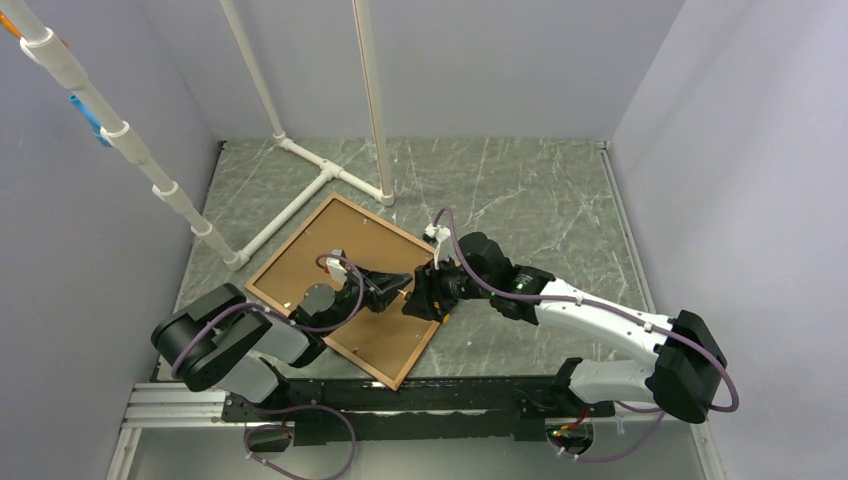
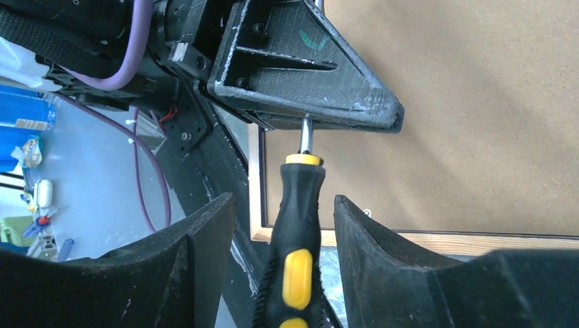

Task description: Take the photo out of the frame

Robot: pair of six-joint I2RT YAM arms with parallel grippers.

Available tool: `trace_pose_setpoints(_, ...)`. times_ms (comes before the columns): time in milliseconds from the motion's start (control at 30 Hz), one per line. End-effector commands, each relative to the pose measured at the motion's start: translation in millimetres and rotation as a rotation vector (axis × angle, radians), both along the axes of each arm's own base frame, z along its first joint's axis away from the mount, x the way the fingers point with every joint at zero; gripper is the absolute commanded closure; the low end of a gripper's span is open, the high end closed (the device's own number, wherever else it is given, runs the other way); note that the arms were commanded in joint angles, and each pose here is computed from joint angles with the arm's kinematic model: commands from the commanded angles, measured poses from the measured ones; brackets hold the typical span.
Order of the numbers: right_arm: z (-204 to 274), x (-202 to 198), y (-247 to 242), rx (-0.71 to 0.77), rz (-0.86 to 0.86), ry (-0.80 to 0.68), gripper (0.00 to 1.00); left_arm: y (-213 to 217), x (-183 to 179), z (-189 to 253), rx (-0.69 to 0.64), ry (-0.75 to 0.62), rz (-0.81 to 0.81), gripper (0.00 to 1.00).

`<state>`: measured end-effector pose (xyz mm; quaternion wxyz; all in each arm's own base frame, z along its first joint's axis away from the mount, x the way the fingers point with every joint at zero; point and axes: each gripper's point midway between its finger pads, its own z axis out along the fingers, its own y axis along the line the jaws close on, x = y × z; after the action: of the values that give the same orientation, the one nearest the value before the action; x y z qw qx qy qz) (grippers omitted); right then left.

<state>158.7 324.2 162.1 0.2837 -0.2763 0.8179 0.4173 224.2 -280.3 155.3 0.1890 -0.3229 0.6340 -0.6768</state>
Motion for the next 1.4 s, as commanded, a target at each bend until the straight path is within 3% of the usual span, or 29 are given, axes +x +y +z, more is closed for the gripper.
trace_pose_setpoints(0, 20, -2, 8, 0.030, 0.070, -0.044, 0.42, -3, -5, 38, -0.069, -0.101, -0.010, 1.00)
trace_pose_setpoints(200, 21, -4, 8, 0.004, 0.105, -0.042, 0.42, -5, -7, 44, -0.017, -0.133, -0.004, 1.00)
trace_pose_setpoints(300, 21, -5, 10, 0.000, 0.117, -0.032, 0.50, -3, -8, 45, -0.002, -0.143, 0.001, 1.00)
trace_pose_setpoints(333, 22, -6, 11, 0.002, 0.122, -0.032, 0.56, -1, -9, 45, -0.001, -0.145, 0.004, 1.00)
trace_pose_setpoints(433, 22, -3, 11, -0.003, 0.113, -0.037, 0.94, 3, -10, 46, 0.018, -0.165, 0.020, 1.00)
trace_pose_setpoints(467, 22, -1, 11, -0.004, 0.097, -0.039, 1.00, 5, -10, 45, 0.031, -0.167, 0.029, 0.99)
trace_pose_setpoints(500, 22, 1, 10, -0.011, 0.085, -0.043, 1.00, 8, -11, 42, 0.049, -0.166, 0.039, 0.92)
trace_pose_setpoints(633, 17, 15, -4, -0.092, -0.012, -0.069, 1.00, 20, -16, 30, 0.165, -0.169, 0.060, 0.43)
trace_pose_setpoints(733, 11, 25, -21, -0.169, -0.092, -0.098, 1.00, 31, -17, 29, 0.286, -0.197, 0.080, 0.30)
trace_pose_setpoints(867, -9, 40, -53, -0.349, -0.193, -0.136, 1.00, 51, -27, 24, 0.510, -0.230, 0.073, 0.20)
trace_pose_setpoints(967, -26, 45, -72, -0.469, -0.238, -0.134, 1.00, 76, -37, 8, 0.672, -0.179, 0.074, 0.16)
trace_pose_setpoints(1367, -59, 60, -110, -0.722, -0.292, -0.130, 1.00, 151, -71, -46, 1.016, 0.076, 0.114, 0.26)
